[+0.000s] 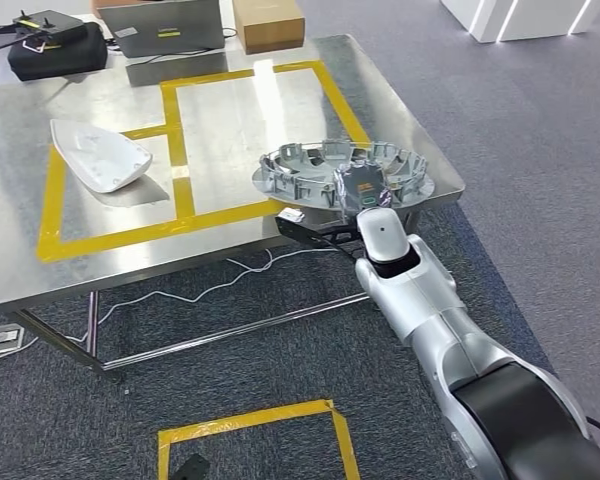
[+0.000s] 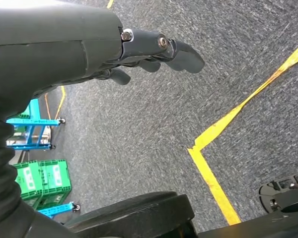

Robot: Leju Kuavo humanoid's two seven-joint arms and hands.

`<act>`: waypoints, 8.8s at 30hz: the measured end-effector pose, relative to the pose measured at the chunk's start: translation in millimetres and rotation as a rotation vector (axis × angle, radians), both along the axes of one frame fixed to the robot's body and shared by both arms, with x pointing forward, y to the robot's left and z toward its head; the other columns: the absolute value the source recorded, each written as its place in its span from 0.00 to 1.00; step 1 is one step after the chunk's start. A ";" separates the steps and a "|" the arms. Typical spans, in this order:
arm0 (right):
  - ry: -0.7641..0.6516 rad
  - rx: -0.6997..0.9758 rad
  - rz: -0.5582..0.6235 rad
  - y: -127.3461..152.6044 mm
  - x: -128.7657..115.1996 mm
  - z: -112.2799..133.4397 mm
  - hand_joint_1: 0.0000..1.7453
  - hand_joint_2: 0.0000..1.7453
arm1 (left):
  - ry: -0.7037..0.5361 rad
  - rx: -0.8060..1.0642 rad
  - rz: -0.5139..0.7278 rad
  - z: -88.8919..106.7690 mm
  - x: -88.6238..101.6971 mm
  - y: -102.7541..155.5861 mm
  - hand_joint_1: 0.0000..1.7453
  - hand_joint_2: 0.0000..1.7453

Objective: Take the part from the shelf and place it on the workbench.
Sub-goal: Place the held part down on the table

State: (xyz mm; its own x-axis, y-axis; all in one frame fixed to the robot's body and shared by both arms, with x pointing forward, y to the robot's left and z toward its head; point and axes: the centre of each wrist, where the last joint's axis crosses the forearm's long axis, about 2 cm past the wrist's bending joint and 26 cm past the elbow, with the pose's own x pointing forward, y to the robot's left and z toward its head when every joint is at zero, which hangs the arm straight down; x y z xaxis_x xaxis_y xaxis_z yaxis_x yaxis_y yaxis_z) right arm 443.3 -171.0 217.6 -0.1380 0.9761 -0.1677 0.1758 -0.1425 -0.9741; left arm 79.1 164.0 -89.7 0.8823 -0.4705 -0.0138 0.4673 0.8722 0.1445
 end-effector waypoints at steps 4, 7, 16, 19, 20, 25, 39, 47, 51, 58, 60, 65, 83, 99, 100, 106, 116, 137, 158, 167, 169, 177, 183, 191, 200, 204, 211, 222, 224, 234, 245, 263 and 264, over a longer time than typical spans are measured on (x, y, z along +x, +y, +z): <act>0.038 -0.009 0.001 8.3 2.5 -2.8 1.00 1.00 | 0.006 0.002 -0.001 0.1 0.5 -0.1 0.00 1.00; 0.063 -0.017 0.010 13.4 2.1 -7.0 1.00 1.00 | 0.009 0.004 -0.001 0.2 0.8 -0.2 0.00 1.00; 0.090 -0.020 0.055 20.9 -3.8 -24.0 1.00 1.00 | 0.012 0.007 0.000 0.3 0.9 -0.8 0.00 1.00; 0.094 -0.015 0.067 24.1 -5.8 -27.2 1.00 1.00 | 0.012 0.009 0.001 0.3 1.0 -0.7 0.00 1.00; 0.097 -0.014 0.070 25.0 -6.3 -28.2 1.00 1.00 | 0.011 0.009 0.001 0.3 1.0 -0.6 0.00 1.00; 0.112 -0.015 0.079 28.4 -8.6 -32.0 1.00 1.00 | 0.011 0.010 0.001 0.2 0.9 -0.4 0.00 1.00; 0.123 -0.008 0.084 28.4 -12.4 -40.6 1.00 1.00 | -0.003 0.041 0.012 -0.4 -2.6 0.5 0.00 1.00; 0.122 -0.008 0.086 28.1 -12.1 -40.5 1.00 1.00 | -0.009 0.046 0.012 -0.3 -0.3 2.0 0.00 1.00; 0.127 -0.009 0.086 27.9 -13.2 -42.7 1.00 1.00 | -0.021 0.049 0.012 0.5 3.8 1.9 0.00 1.00; 0.124 -0.004 0.083 25.8 -13.2 -43.8 1.00 1.00 | -0.007 0.058 0.016 -1.1 -5.1 2.1 0.00 1.00; 0.125 -0.002 0.084 25.3 -13.4 -44.3 1.00 1.00 | -0.001 0.063 0.017 -1.6 -8.2 2.1 0.00 1.00; 0.124 0.000 0.087 23.9 -13.4 -45.1 1.00 1.00 | 0.018 0.075 0.023 -3.3 -17.9 2.9 0.00 1.00; 0.132 0.007 0.084 13.9 -17.3 -57.3 1.00 1.00 | 0.020 0.100 0.032 -4.4 -25.5 3.5 0.00 1.00; 0.137 0.009 0.082 11.1 -19.8 -62.7 1.00 1.00 | 0.016 0.118 0.037 -5.5 -29.9 6.8 0.00 1.00; 0.138 0.010 0.081 11.1 -20.2 -63.3 1.00 1.00 | 0.018 0.119 0.037 -5.7 -31.0 6.7 0.00 1.00; 0.134 0.013 0.077 8.7 -19.4 -63.1 1.00 1.00 | 0.017 0.120 0.039 -5.4 -32.2 5.0 0.00 1.00; 0.156 0.016 0.069 2.9 -23.9 -73.4 1.00 1.00 | 0.019 0.130 0.043 -5.5 -35.3 4.5 0.00 1.00; 0.097 0.052 0.417 81.7 -42.2 -52.1 1.00 1.00 | 0.012 0.141 0.028 -4.8 -30.0 4.3 0.00 1.00; 0.117 0.030 0.531 110.2 -55.6 -48.9 1.00 1.00 | 0.005 0.126 0.002 -4.8 -28.9 4.2 0.00 1.00; 0.150 -0.052 0.339 97.2 -43.7 -43.9 1.00 1.00 | -0.005 0.138 0.007 -4.7 -29.1 4.4 0.00 1.00; 0.146 -0.060 0.300 86.6 -38.4 -44.4 1.00 1.00 | -0.006 0.141 0.009 -4.7 -29.3 4.5 0.00 1.00; 0.147 -0.077 0.234 59.3 -28.3 -49.1 1.00 1.00 | -0.009 0.149 0.012 -4.7 -29.3 4.6 0.00 1.00; 0.151 -0.079 0.240 52.7 -26.8 -51.1 1.00 1.00 | -0.018 0.163 0.017 -4.5 -29.1 4.8 0.00 1.00; 0.152 -0.079 0.271 50.9 -27.7 -53.7 1.00 1.00 | -0.024 0.173 0.022 -4.5 -29.1 5.1 0.00 1.00; 0.163 -0.079 0.282 50.1 -29.8 -57.7 0.00 0.00 | -0.027 0.180 0.028 -4.5 -29.3 5.2 0.00 0.25; 0.175 -0.077 0.283 47.6 -31.4 -62.0 0.00 0.00 | -0.027 0.173 0.027 -4.4 -29.7 4.7 0.00 0.00; 0.183 -0.079 0.292 46.3 -31.4 -62.7 0.00 0.00 | -0.019 0.163 0.024 -4.5 -29.9 4.4 0.00 0.00; 0.183 -0.083 0.293 45.4 -31.4 -63.3 0.00 0.00 | -0.015 0.169 0.027 -4.5 -30.0 4.5 0.00 0.00; 0.183 -0.082 0.293 45.3 -31.3 -63.3 0.00 0.00 | -0.017 0.172 0.027 -4.5 -29.9 4.7 0.00 0.00; 0.205 -0.073 0.286 39.9 -32.4 -68.6 0.00 0.00 | -0.024 0.183 0.033 -4.2 -30.1 3.8 0.00 0.00; 0.230 -0.060 0.292 37.8 -38.4 -78.9 0.00 0.00 | -0.029 0.195 0.040 -4.3 -30.7 4.4 0.00 0.00; 0.279 -0.036 0.302 36.7 -49.8 -95.8 0.00 0.00 | -0.035 0.192 0.042 -3.9 -30.1 3.1 0.00 0.00; 0.281 -0.033 0.304 36.6 -50.5 -96.7 0.00 0.00 | -0.035 0.192 0.042 -3.9 -30.2 3.1 0.00 0.00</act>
